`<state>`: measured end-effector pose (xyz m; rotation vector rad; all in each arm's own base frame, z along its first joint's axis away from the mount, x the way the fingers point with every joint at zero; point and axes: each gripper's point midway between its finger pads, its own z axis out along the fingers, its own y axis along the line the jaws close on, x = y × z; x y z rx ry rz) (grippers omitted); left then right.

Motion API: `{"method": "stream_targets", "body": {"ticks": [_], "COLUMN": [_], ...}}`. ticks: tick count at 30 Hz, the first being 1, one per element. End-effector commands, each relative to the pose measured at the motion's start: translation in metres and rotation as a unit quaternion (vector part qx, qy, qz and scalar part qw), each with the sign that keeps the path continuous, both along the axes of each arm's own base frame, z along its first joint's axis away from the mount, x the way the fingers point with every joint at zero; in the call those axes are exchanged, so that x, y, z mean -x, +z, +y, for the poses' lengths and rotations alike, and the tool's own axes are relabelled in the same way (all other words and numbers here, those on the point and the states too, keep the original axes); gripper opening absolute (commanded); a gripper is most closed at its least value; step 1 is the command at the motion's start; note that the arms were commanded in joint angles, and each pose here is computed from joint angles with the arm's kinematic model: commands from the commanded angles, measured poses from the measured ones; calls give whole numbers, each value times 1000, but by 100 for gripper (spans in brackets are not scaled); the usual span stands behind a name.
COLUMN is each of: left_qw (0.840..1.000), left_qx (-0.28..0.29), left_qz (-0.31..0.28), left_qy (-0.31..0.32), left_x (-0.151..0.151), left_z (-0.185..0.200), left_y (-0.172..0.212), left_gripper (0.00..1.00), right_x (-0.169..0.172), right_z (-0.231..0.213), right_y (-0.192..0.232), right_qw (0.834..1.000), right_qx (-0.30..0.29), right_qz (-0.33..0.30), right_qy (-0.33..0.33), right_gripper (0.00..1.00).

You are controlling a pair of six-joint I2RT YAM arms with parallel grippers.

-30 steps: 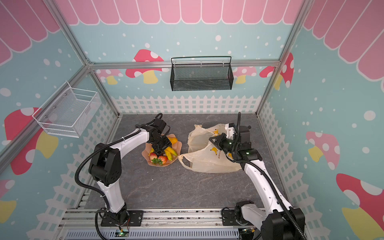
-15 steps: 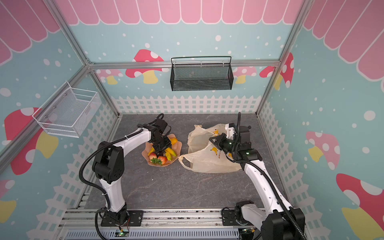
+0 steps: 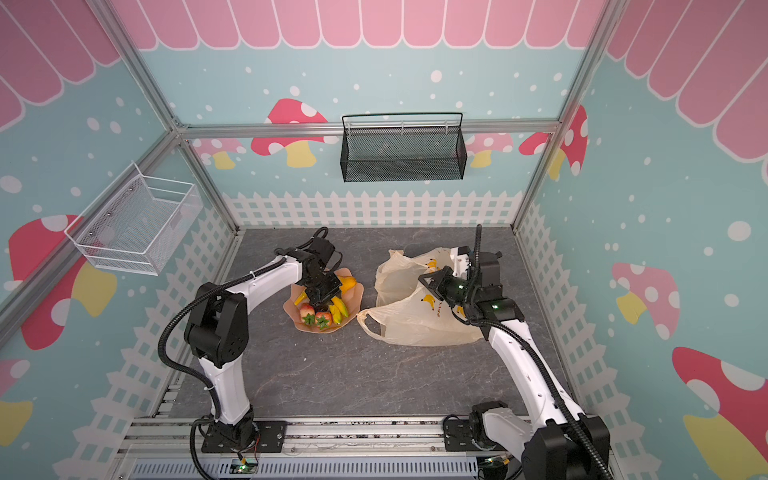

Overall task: Place the fruits into the plastic bag
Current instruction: 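Lower the left gripper into the bowl and grasp the yellow banana, then lift the banana out of the bowl with the left gripper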

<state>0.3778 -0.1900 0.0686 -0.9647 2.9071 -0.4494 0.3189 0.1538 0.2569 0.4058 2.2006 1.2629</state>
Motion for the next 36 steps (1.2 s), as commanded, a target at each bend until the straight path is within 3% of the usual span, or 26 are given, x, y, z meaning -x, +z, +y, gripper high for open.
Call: {"method": "stream_targets", "body": {"ticks": [1, 24, 36], "left_qw": [1000, 999, 994], "left_qx": [-4, -15, -34], "left_qz": [-10, -49, -97], "left_qy": [5, -14, -24], "left_x": [-1, 6, 12], "left_z": [0, -10, -2], "left_y": [10, 48, 92], "left_gripper": [27, 22, 22], "right_x": [1, 1, 2], "right_z": [-2, -1, 0], "right_y": [1, -2, -4], "right_qw": [1000, 1000, 1000], "right_qx": [3, 3, 2], "right_qz": [-6, -3, 1], "right_qy": [-1, 0, 4], "right_gripper": [0, 0, 0]}}
